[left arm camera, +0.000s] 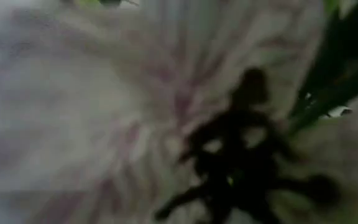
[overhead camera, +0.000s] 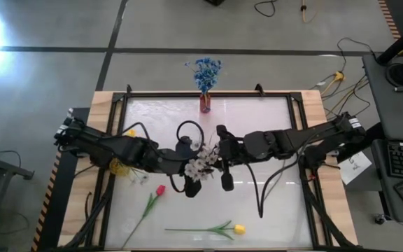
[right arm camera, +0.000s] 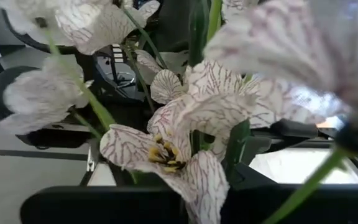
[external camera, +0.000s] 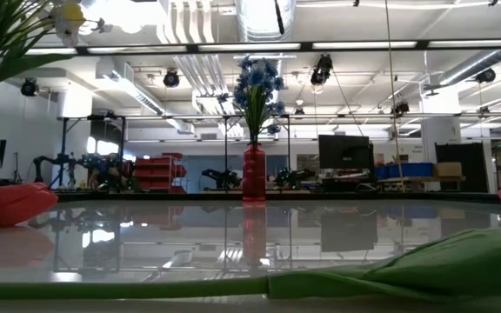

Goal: Sort flowers into vase by color
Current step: Put the white flowers into the yellow flower vase

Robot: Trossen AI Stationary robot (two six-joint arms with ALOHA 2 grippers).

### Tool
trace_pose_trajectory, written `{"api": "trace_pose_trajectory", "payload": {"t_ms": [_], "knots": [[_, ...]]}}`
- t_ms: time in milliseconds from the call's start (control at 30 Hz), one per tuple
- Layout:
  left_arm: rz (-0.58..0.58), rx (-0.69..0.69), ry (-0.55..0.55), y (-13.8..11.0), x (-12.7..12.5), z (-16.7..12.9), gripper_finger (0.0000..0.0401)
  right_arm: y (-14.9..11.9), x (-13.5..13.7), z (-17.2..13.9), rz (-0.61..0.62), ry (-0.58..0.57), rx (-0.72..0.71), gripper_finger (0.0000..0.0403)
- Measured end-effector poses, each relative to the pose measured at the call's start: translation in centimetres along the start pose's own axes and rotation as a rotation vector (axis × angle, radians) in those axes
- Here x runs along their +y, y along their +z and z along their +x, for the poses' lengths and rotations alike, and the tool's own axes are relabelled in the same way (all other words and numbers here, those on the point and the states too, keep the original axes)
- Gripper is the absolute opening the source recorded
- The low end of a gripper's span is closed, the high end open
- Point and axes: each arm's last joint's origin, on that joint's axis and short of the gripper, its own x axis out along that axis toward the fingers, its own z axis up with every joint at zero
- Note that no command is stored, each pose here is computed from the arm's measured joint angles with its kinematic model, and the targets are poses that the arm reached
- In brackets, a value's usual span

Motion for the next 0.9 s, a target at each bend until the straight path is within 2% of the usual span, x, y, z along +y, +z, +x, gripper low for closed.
{"api": "trace_pose_trajectory", "payload": {"t_ms": [233, 333, 500, 633, 767, 900], "knots": [[0.032, 0.004, 0.001, 0.1, 0.1, -0.2, 0.0046, 0.0, 0.0, 0.0, 0.007, 0.001, -0.002, 0.0016], [0.037, 0.015, -0.003, 0.1, 0.2, -0.6, 0.0009, 0.1, 0.0, -0.2, 0.029, 0.016, 0.001, 0.0049], [0.059, 0.008, 0.001, 0.3, 0.4, -0.8, 0.0002, 0.4, 0.0, -0.5, 0.067, 0.014, -0.01, 0.0158], [0.097, 0.027, 0.024, 0.3, 0.8, -1.4, 0.0001, 2.2, -0.3, -2.6, 0.06, 0.013, -0.052, 0.0235], [0.165, 0.012, 0.061, 0.9, 1.6, -3.8, 0.0, 4.8, -0.5, -7.0, 0.043, -0.016, -0.156, 0.0283], [0.293, -0.007, 0.042, 1.8, 2.6, -7.5, 0.0, 5.7, -0.2, -10.8, 0.018, -0.059, -0.174, 0.03]]}}
